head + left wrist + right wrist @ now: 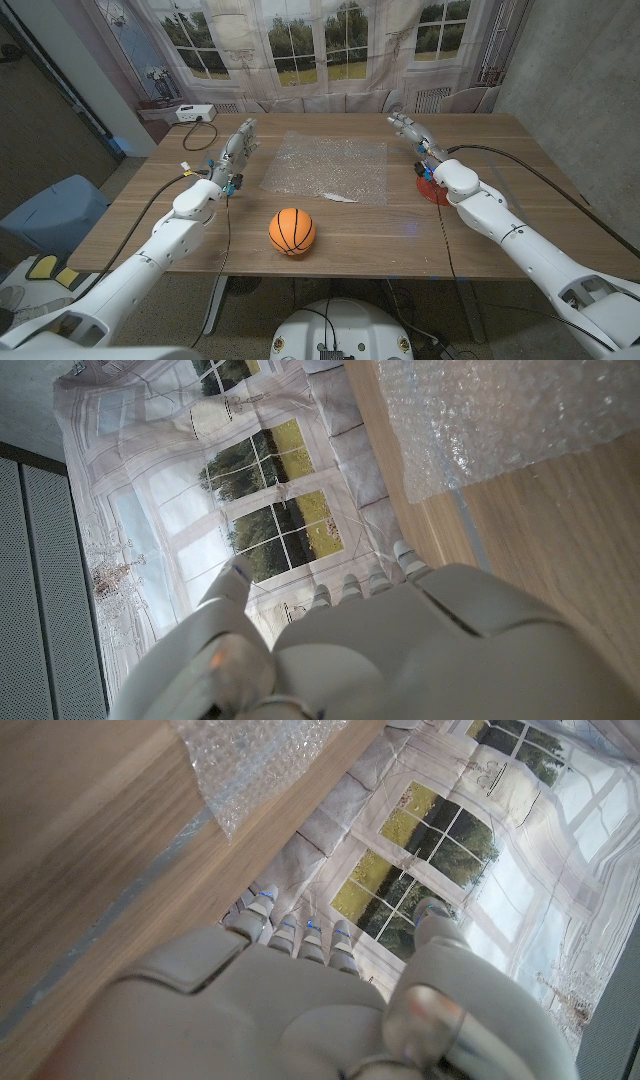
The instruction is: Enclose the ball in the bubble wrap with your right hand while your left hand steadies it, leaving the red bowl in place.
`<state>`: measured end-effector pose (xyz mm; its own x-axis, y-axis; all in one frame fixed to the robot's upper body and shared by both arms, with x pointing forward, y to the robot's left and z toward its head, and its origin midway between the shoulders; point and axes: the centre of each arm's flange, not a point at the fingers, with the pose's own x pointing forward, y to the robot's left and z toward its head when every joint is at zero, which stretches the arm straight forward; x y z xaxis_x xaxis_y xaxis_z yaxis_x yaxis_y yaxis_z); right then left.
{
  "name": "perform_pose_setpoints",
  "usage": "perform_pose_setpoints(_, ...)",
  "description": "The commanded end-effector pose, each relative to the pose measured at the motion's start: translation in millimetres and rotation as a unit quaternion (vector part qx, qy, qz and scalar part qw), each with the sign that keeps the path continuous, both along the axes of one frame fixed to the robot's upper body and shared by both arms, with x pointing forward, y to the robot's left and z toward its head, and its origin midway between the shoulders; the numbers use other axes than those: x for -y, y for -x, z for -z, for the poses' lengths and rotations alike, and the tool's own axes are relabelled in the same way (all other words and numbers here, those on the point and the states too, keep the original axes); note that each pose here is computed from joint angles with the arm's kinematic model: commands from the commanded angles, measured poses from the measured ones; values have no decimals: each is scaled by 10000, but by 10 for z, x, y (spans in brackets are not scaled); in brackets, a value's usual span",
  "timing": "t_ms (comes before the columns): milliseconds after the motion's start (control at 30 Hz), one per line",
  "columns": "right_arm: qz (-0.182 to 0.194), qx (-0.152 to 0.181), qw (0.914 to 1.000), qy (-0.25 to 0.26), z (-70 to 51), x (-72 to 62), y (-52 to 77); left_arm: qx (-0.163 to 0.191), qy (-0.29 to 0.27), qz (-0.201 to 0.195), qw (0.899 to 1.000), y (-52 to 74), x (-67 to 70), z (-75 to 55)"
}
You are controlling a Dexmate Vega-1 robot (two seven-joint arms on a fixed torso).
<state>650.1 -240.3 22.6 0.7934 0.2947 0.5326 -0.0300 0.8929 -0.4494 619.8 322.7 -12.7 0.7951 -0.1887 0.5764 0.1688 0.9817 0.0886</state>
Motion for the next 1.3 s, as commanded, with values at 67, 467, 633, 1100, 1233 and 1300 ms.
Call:
perform_pose_setpoints(67,22,484,9923,1140,-59,-381,76,12,-138,-146,9998,175,-79,-43)
perform_pose_setpoints(467,-117,984,9755,1963,-43,-837,266,0,-136,-245,9996,364,-158,-34)
perform_pose_setpoints(633,-196,1088,9677,2265,-65,-983,322,-25,-76,-327,9994,499,-194,-23)
perform_pose_setpoints(1100,-404,1378,9370,3184,-43,-1415,468,-76,-9,-395,9992,669,-206,65)
perform_pose_setpoints(1233,-433,1419,9313,3326,-15,-1505,468,-49,23,-396,9992,693,-196,71)
perform_pose_setpoints(1300,-417,1439,9281,3408,2,-1544,469,-41,35,-377,9993,700,-189,76)
